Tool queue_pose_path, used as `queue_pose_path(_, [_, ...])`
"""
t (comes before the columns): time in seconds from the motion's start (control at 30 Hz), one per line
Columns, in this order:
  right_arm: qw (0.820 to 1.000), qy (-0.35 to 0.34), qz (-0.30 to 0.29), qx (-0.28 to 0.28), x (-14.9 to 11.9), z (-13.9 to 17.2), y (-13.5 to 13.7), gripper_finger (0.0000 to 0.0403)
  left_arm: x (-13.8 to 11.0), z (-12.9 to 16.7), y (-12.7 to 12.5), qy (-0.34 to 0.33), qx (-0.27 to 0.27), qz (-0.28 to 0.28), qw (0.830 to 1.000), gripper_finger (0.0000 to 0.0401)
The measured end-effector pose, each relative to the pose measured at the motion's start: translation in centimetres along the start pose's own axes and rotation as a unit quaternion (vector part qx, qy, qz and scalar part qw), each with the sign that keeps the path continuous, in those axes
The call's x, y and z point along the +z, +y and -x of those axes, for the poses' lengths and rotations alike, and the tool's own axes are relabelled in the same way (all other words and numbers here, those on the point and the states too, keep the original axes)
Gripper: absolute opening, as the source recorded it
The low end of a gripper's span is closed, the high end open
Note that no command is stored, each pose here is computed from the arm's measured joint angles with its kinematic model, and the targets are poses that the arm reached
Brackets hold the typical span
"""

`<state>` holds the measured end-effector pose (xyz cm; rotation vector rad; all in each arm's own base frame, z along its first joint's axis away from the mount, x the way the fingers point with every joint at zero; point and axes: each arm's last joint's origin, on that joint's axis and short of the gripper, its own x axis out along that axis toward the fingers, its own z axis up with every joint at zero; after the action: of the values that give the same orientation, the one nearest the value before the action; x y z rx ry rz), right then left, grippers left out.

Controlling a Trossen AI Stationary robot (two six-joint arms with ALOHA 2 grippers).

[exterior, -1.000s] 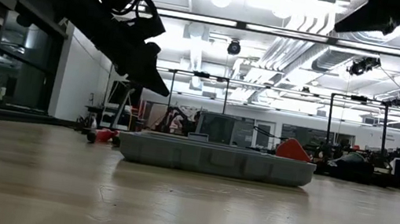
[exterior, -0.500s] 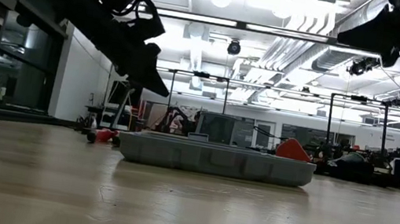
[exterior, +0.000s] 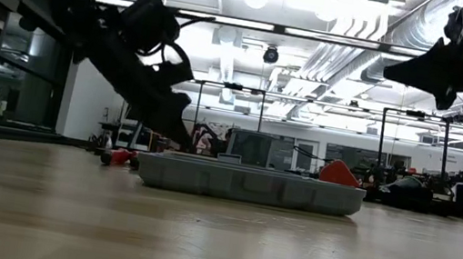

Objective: Prefit tool cases

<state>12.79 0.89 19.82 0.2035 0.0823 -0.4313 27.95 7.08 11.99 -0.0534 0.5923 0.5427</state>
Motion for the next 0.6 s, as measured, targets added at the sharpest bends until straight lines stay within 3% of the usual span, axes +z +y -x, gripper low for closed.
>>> queue_pose_path(0.17, [1.000,0.007,-0.012,-0.003,-0.3,0.0,-0.1,0.0000,-0.4,-1.1,-0.3,-0.016,-0.006,0.000,1.000,0.0060])
queue_pose_path(0.37, [1.000,0.008,-0.013,-0.004,-0.4,0.0,-0.1,0.0000,-0.6,-2.6,-0.7,0.002,-0.074,0.020,0.997,0.0060])
queue_pose_path(0.6, [1.000,0.010,-0.011,-0.004,-0.4,0.0,-0.1,0.0000,0.0,-3.6,-1.6,0.001,-0.116,0.013,0.993,0.0060])
